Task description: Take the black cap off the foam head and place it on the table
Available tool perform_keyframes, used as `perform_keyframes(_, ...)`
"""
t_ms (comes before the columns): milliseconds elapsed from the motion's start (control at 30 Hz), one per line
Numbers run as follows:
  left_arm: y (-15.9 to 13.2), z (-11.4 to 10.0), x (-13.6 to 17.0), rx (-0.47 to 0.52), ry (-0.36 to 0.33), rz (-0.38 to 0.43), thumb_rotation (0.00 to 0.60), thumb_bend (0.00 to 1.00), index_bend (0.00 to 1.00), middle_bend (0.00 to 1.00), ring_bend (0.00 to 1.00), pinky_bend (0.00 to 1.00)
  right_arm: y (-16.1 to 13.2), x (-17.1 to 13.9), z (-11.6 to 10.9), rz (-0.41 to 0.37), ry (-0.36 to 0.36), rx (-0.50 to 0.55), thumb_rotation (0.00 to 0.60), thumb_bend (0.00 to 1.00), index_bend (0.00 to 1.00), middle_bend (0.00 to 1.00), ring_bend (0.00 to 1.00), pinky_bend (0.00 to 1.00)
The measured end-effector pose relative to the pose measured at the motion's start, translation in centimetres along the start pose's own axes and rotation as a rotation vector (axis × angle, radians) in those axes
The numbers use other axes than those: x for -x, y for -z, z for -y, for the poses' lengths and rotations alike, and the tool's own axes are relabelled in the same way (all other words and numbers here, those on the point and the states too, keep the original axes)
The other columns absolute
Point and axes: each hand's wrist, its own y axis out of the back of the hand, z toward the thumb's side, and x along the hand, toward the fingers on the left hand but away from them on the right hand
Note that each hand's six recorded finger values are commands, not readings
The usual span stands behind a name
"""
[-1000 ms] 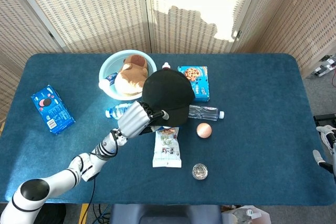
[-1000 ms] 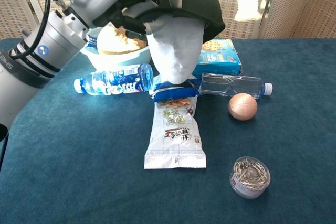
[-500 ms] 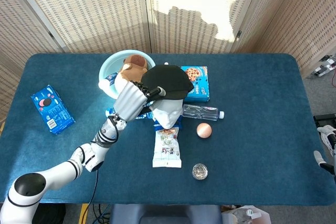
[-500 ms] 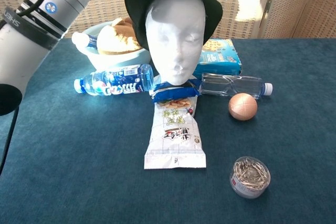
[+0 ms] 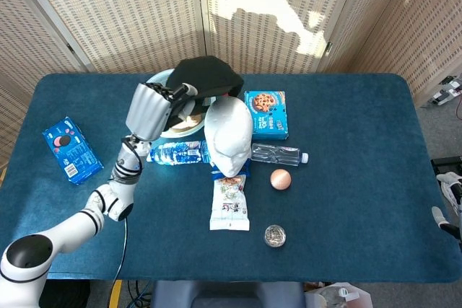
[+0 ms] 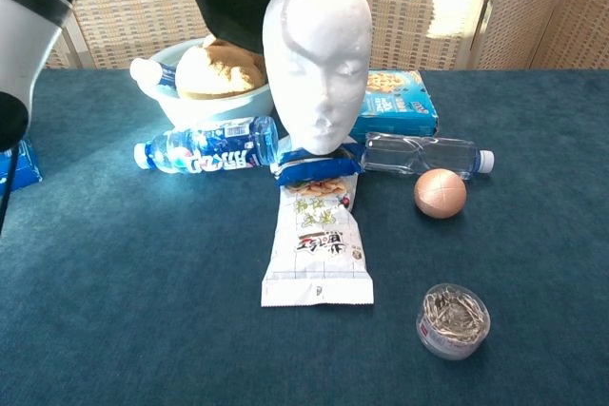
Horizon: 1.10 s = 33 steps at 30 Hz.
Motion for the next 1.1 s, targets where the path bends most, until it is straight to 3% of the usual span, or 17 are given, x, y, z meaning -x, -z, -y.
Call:
perform_keyframes(300,5.2,-5.3,2.2,-0.125,-0.049,-0.029,0.6,0.45,0.63,1.0,1.0,1.0,-0.5,0.1,0.1,-0.015,-0.005,0.001,0.6,0.29,0.28,0.31,0.22,0.31)
perform_keyframes(733,9.3,-11.2,9.9,-0.312,0.054,-0.026,0.6,0.45,0.62,1.0,1.0,1.0,-1.3,0.2,-0.1,-0.03,-0.005,-0.006,0.6,0.29,0.28,0.31,0.22,0.31)
perform_keyframes(933,9.3,-12.1,13.2,-0.331,0.111,-0.024,0.6,0.45,0.62,1.0,1.0,1.0,-1.6,0.4,-0.1,-0.041,-0.007,-0.005,0.6,0.29,0.28,0.31,0.22,0.31)
perform_keyframes(1100,8.9,-11.5,15.9,-0.337,0.184,-0.009,0.6,0.45,0.63,1.0,1.0,1.0,-1.8,0.4,0.0,-0.049,-0.011,-0.004,0.6,0.29,0.28,0.31,0.22,0.31)
